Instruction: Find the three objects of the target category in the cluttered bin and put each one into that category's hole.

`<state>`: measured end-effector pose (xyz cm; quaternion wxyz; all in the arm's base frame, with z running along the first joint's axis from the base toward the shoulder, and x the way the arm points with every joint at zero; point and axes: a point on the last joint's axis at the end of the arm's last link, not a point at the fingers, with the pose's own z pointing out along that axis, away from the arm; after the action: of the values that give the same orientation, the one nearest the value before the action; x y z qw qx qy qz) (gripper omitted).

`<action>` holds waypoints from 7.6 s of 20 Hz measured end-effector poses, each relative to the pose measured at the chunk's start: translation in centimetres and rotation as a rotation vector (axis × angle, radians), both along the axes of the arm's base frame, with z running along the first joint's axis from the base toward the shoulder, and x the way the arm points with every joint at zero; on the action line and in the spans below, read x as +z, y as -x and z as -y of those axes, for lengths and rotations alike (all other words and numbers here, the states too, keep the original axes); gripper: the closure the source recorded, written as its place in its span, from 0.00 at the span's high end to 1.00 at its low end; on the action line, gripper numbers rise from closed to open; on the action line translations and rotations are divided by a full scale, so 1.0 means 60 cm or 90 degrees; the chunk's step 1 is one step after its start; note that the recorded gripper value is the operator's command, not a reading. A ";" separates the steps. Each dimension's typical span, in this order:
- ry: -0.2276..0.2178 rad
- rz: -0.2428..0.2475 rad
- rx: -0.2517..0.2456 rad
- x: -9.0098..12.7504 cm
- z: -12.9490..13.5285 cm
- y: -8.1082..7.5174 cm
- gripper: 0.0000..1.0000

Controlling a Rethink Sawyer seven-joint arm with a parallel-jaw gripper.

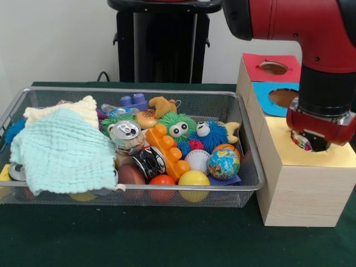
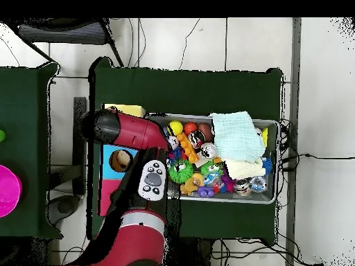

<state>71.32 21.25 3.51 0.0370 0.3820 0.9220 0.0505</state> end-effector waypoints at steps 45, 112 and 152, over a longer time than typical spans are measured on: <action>0.021 -0.020 0.016 0.155 0.055 -0.037 0.00; -0.016 -0.036 0.012 0.083 0.032 -0.029 0.00; -0.012 -0.122 0.030 0.063 0.042 -0.016 0.00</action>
<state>72.29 18.74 7.28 -0.0558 0.3638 0.9295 0.0231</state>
